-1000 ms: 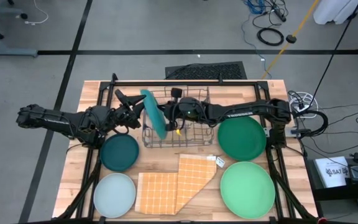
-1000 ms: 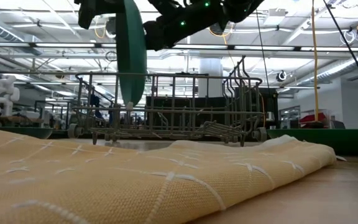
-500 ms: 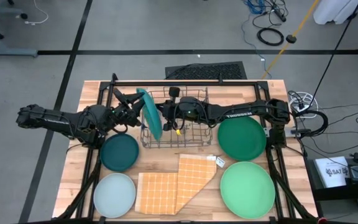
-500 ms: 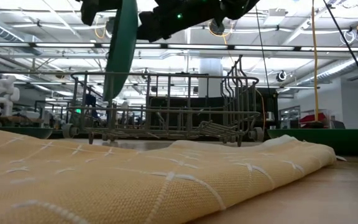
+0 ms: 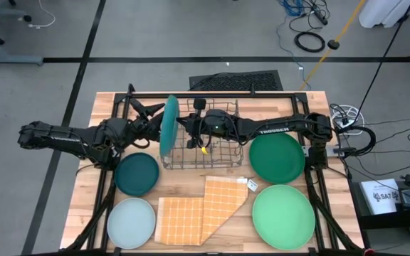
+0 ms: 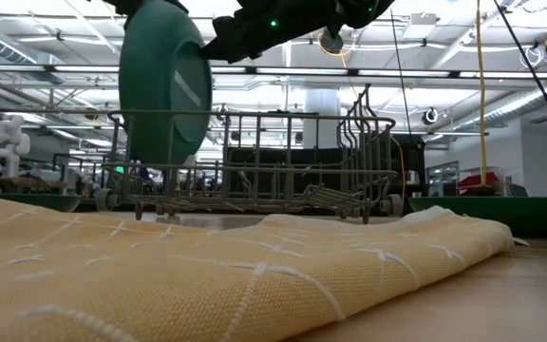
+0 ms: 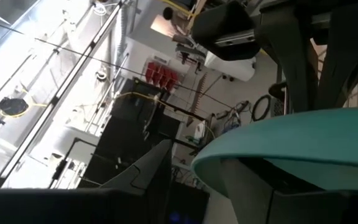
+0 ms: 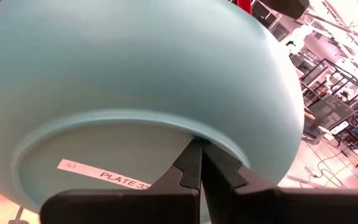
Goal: Sort dishes
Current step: Put the blue plate on the dish rack
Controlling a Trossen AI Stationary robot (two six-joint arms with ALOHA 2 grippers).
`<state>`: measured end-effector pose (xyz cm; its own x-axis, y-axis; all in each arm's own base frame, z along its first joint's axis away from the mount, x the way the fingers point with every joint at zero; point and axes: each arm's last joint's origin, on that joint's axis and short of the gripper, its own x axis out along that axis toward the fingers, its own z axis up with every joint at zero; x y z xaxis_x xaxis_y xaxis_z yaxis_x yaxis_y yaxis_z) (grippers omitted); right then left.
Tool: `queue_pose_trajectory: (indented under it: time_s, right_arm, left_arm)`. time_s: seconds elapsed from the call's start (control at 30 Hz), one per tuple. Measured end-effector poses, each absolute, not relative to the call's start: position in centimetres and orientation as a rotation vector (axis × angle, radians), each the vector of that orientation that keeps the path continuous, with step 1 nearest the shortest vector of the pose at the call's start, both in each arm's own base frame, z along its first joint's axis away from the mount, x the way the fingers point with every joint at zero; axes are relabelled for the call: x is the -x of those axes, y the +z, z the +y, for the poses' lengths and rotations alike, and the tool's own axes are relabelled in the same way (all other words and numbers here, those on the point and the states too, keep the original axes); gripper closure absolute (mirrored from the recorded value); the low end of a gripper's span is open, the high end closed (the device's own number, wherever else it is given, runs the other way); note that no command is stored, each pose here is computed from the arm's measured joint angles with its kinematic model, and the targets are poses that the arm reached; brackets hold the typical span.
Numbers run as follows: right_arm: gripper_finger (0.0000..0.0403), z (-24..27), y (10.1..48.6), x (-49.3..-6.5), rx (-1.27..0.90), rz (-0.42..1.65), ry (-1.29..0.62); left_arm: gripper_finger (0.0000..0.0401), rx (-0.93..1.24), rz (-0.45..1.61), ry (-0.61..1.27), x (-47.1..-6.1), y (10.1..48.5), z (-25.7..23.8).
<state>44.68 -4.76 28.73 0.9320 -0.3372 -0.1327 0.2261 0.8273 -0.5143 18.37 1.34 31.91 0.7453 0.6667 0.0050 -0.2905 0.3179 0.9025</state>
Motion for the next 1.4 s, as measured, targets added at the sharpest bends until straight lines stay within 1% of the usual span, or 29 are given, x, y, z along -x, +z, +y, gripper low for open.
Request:
queue_pose_trajectory:
  time_s: [0.13,0.27,0.53,0.9,1.17,1.27,1.4]
  right_arm:
    - [0.0403,-4.8,28.6,-44.7,0.516,0.232,-0.302]
    - [0.0403,-4.8,28.8,-44.7,0.515,0.217,-0.309]
    - [0.0403,-4.8,28.9,-44.7,0.521,0.202,-0.316]
    - [0.0403,-5.0,28.9,-44.6,0.556,0.222,-0.373]
    - [0.0403,-5.0,28.9,-44.6,0.571,0.224,-0.376]
    - [0.0403,-5.0,28.9,-44.6,0.573,0.222,-0.374]
    - [0.0403,-5.0,28.9,-44.6,0.590,0.226,-0.371]
  left_arm:
    - [0.0254,-1.073,0.406,0.650,-18.4,31.9,1.3]
    - [0.0254,-1.027,0.374,0.646,-18.4,32.0,1.3]
    - [0.0254,-1.043,0.371,0.587,-19.2,31.4,1.2]
    - [0.0253,-1.070,0.379,0.609,-21.1,30.8,2.4]
    - [0.0254,-1.072,0.384,0.613,-21.6,30.5,2.8]
    - [0.0268,-1.087,0.390,0.612,-21.6,30.5,2.8]
    - [0.0307,-1.099,0.397,0.612,-21.6,30.5,2.8]
